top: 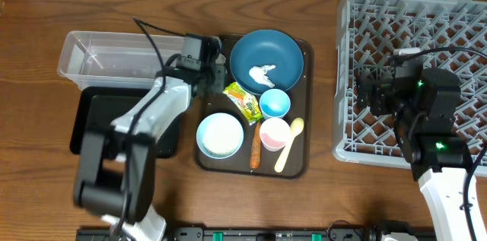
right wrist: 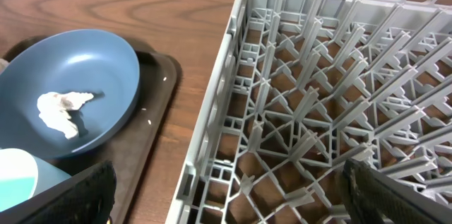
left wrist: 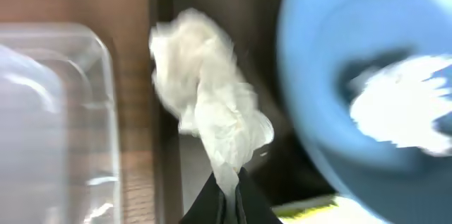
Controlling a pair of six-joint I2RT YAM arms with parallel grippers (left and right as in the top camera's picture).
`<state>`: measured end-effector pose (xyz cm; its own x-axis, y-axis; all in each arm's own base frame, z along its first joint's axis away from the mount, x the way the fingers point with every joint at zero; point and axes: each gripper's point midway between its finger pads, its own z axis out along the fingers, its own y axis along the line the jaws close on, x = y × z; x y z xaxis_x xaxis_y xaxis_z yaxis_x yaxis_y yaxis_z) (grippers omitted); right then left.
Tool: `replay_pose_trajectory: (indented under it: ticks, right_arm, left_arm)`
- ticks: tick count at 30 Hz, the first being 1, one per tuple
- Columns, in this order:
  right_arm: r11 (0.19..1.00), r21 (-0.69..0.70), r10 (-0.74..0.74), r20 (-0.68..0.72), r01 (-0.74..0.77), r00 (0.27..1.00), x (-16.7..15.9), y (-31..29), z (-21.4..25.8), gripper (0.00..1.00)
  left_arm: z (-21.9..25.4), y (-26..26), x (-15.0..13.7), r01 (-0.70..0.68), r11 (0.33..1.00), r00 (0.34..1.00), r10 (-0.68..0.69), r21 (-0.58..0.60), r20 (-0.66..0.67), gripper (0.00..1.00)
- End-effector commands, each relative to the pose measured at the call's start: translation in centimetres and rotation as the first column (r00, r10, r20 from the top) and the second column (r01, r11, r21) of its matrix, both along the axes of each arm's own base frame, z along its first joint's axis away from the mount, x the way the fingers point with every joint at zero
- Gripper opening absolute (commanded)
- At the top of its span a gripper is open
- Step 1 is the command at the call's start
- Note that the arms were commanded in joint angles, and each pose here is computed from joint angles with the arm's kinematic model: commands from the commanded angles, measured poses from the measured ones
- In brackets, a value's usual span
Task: Sort waste into correct bins and load items into the dishwasher rack
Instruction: 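Carry the tissue with the left gripper and drop it into the clear bin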
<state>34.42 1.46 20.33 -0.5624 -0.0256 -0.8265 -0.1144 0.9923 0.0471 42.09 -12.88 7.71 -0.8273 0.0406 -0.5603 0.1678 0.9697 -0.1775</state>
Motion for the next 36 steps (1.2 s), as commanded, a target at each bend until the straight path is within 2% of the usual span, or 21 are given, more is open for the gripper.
replay_pose_trajectory:
  ticks: [1,4,8,12,19,20,23,24,26,28,31,33,36]
  right_arm:
    - [1.000,0.014,0.014,0.024,-0.015,1.000,0.2,0.6,1.1,0.99]
    - [1.000,0.014,0.014,0.024,-0.015,1.000,0.2,0.6,1.1,0.99]
    - [1.000,0.014,0.014,0.024,-0.015,1.000,0.2,0.6,1.1,0.99]
    - [1.000,0.014,0.014,0.024,-0.015,1.000,0.2,0.6,1.1,0.99]
    - [1.000,0.014,0.014,0.023,-0.015,1.000,0.2,0.6,1.1,0.99]
    - [1.000,0.014,0.014,0.023,-0.015,1.000,0.2,0.6,1.1,0.99]
    - [1.000,0.014,0.014,0.023,-0.015,1.000,0.2,0.6,1.1,0.99]
    - [1.000,0.014,0.014,0.024,-0.014,1.000,0.2,0.6,1.1,0.99]
    - [1.000,0.014,0.014,0.024,-0.015,1.000,0.2,0.6,1.1,0.99]
    - [1.000,0.014,0.014,0.024,-0.014,1.000,0.2,0.6,1.1,0.99]
    - [1.000,0.014,0.014,0.024,-0.015,1.000,0.2,0.6,1.1,0.99]
    - [1.000,0.014,0.014,0.024,-0.015,1.000,0.2,0.6,1.1,0.99]
    - [1.000,0.014,0.014,0.024,-0.015,1.000,0.2,0.6,1.1,0.99]
  left_arm:
    - [6.2,0.0,0.5,-0.005,0.999,0.990,0.009,-0.031,0.143,0.06]
    - [9.3,1.1,0.1,-0.042,0.999,0.976,0.044,-0.015,0.213,0.06]
    - [11.5,4.7,-0.1,-0.190,0.978,0.945,0.157,0.091,0.286,0.06]
    - [11.2,8.1,-0.1,-0.300,0.939,0.925,0.243,0.168,0.290,0.06]
    - [9.2,12.6,0.3,-0.390,0.900,0.908,0.340,0.196,0.244,0.06]
    - [9.0,13.0,0.3,-0.396,0.896,0.907,0.348,0.199,0.239,0.10]
    - [8.5,13.6,0.4,-0.408,0.890,0.904,0.362,0.203,0.229,0.47]
    - [8.6,13.6,0.4,-0.407,0.891,0.904,0.362,0.201,0.229,0.56]
    - [8.6,13.2,0.4,-0.394,0.900,0.909,0.351,0.188,0.225,0.61]
    - [8.4,11.9,0.4,-0.345,0.927,0.928,0.314,0.144,0.203,0.62]
    - [8.1,7.6,0.0,-0.183,0.983,0.974,0.182,-0.005,0.137,0.62]
    - [8.0,4.9,-0.6,-0.087,0.993,0.990,0.096,-0.086,0.108,0.62]
    - [7.4,2.7,-1.3,-0.017,0.993,0.996,0.027,-0.115,0.080,0.62]
